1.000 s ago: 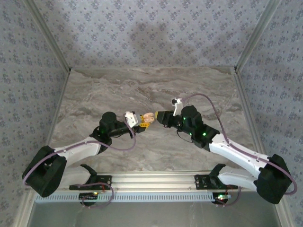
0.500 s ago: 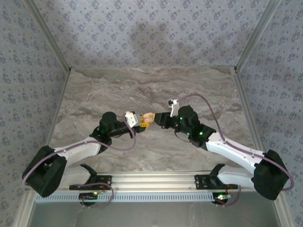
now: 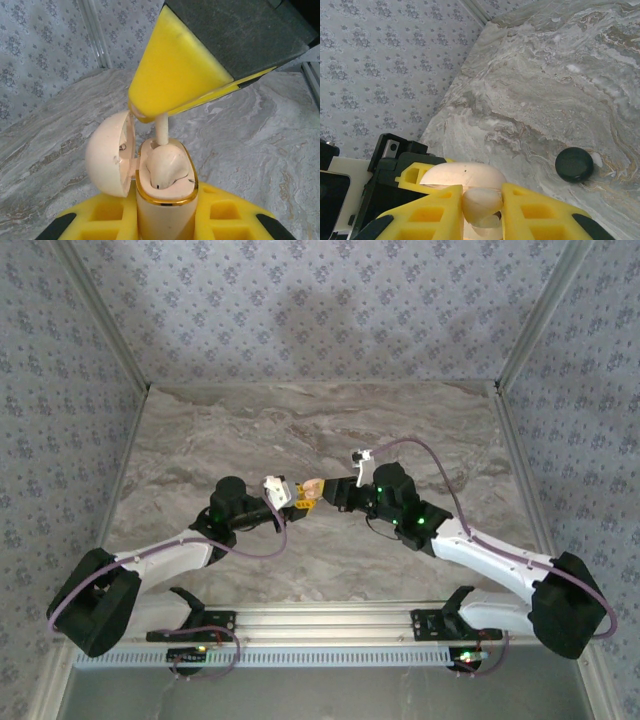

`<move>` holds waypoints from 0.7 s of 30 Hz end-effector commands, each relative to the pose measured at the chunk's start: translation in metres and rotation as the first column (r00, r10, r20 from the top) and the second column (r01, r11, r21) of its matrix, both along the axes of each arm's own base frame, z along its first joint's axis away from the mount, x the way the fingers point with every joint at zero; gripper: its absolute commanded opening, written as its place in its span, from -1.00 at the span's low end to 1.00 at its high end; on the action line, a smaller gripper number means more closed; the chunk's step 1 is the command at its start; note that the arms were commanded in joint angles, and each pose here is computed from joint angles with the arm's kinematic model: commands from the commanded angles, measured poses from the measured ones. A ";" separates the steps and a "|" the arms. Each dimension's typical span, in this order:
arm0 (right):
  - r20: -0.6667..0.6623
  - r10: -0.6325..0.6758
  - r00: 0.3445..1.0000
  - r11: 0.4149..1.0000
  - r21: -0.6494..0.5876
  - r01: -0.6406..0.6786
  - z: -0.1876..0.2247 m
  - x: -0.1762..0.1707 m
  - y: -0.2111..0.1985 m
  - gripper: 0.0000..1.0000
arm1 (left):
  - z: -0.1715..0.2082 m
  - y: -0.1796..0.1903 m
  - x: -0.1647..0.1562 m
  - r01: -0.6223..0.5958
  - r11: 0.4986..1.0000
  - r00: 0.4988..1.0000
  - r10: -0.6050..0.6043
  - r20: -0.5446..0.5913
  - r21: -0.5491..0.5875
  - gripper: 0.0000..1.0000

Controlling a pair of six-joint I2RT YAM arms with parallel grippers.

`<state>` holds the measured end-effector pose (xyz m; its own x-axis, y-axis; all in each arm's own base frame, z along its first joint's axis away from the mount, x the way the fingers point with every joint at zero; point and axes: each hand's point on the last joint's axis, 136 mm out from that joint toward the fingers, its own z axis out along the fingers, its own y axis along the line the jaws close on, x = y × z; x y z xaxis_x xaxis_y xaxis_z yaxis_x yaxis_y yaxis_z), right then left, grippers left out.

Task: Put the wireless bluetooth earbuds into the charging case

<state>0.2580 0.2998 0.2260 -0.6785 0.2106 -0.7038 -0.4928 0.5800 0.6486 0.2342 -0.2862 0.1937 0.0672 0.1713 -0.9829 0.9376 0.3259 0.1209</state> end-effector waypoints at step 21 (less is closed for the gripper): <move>0.035 0.056 0.998 0.998 0.011 -0.057 -0.001 -0.010 0.006 -0.49 | 0.032 0.002 -0.001 0.000 0.994 0.999 0.005 0.048 -0.106 -0.95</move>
